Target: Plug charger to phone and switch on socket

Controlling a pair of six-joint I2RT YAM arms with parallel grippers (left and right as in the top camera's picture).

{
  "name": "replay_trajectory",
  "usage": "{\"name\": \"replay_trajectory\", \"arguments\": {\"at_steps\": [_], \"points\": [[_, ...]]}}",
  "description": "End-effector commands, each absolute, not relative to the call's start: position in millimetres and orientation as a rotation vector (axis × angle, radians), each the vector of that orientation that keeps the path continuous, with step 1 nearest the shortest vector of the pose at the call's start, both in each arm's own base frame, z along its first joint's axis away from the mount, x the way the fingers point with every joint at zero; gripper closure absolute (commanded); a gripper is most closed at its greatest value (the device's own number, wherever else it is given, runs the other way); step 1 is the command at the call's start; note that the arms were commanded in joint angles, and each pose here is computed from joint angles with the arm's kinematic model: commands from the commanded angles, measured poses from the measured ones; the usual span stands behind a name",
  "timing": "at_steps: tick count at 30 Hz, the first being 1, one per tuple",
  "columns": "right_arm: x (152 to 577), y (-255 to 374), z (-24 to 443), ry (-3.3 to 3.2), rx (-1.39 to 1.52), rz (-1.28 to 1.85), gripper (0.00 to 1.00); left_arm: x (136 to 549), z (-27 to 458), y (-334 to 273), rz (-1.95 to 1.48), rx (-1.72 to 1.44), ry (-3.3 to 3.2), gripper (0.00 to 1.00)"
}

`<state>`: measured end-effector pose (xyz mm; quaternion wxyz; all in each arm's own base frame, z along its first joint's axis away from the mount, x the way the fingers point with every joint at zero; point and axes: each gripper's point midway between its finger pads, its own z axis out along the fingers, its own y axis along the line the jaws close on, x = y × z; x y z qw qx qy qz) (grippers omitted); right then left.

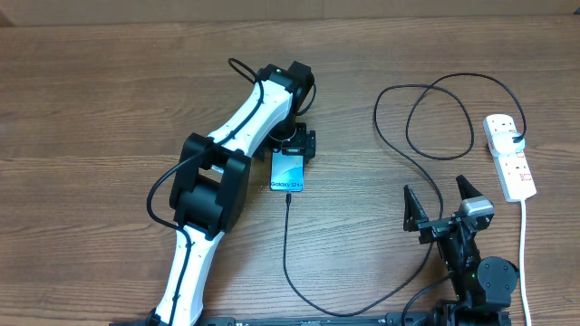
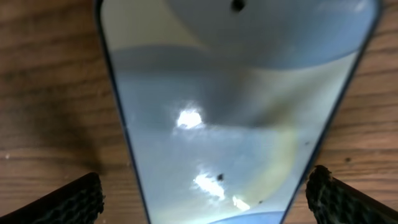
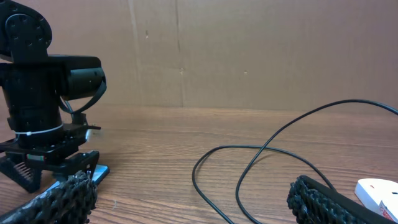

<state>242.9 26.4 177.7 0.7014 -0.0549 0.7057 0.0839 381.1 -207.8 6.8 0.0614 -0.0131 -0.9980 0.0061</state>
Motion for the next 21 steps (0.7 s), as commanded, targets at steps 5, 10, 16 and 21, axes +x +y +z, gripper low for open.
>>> {"name": "replay_trajectory", "arguments": {"at_steps": [5,10,16,21], "points": [[243.0,26.1,175.9,1.568,-0.119,0.187,0.0,389.9,-2.3,-210.7,0.003,-0.031,-3.053,0.0],[243.0,26.1,175.9,1.568,-0.119,0.187,0.0,388.4,-2.2,-210.2,-0.001,-0.031,-3.047,0.0],[243.0,26.1,175.9,1.568,-0.119,0.187,0.0,385.0,-2.0,-208.5,-0.011,-0.031,-3.033,0.0],[243.0,26.1,175.9,1.568,-0.119,0.187,0.0,381.9,-1.6,-206.8,-0.021,-0.03,-3.02,0.0]]}}
